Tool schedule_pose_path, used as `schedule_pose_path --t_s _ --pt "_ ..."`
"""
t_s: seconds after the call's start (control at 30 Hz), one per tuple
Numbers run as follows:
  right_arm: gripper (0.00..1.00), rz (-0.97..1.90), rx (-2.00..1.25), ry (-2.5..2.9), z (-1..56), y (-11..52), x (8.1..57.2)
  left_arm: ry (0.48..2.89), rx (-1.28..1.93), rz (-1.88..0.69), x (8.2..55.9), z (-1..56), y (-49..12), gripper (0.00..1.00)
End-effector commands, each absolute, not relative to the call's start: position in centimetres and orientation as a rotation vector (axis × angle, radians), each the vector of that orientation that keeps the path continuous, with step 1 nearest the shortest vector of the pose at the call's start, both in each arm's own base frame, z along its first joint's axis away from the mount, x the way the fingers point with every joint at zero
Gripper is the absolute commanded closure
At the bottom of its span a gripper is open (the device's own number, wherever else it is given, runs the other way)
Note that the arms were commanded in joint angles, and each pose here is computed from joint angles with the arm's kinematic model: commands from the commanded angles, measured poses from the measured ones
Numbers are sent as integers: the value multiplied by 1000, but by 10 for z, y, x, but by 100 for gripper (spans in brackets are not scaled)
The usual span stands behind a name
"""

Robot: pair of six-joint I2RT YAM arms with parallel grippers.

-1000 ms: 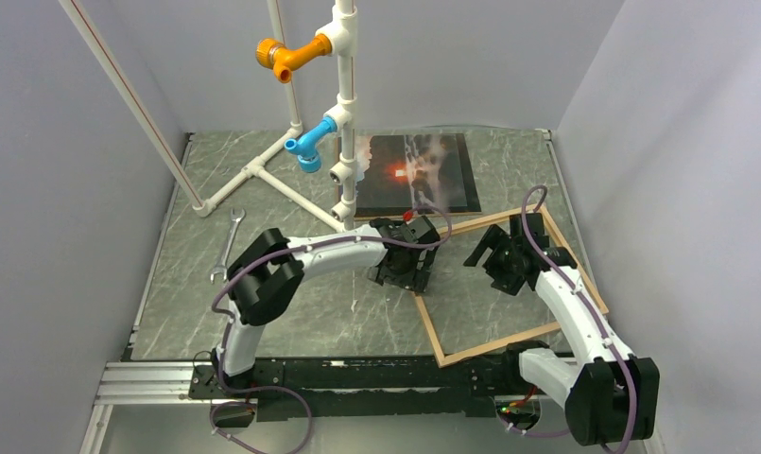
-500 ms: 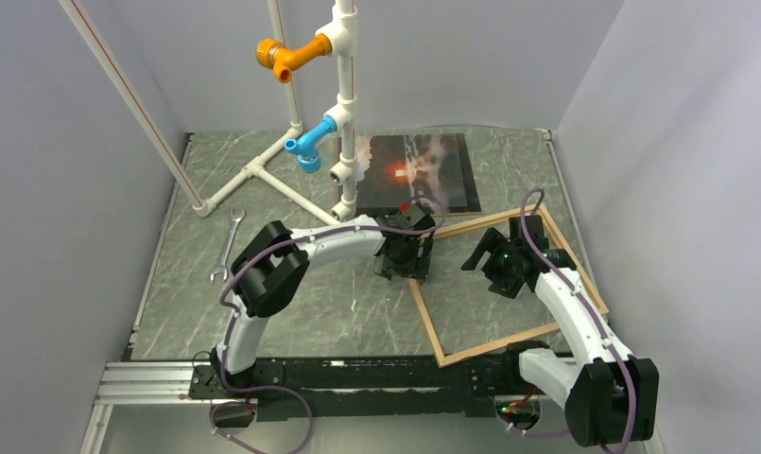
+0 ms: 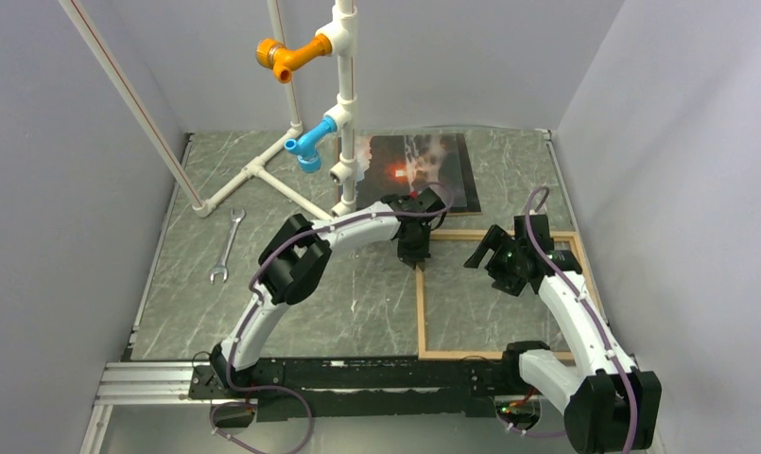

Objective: Put the photo into the frame
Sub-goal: Adjust the photo frame at the corner of the board.

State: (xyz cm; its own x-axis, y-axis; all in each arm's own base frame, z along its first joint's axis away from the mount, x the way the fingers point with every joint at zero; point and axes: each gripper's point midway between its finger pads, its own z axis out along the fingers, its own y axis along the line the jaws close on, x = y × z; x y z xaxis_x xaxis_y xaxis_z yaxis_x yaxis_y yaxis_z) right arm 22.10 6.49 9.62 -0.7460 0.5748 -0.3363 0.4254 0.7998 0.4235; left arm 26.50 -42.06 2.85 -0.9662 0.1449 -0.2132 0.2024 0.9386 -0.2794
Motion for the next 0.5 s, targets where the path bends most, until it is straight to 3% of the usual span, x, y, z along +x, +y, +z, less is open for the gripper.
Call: schedule_pose_path --t_s 0.0,0.47 --pt "13 458 731 2493 111 64 226 2895 431 -521 247 39 -424 100" --pt "13 468 703 2472 118 63 227 2657 101 -805 259 89 -437 100"
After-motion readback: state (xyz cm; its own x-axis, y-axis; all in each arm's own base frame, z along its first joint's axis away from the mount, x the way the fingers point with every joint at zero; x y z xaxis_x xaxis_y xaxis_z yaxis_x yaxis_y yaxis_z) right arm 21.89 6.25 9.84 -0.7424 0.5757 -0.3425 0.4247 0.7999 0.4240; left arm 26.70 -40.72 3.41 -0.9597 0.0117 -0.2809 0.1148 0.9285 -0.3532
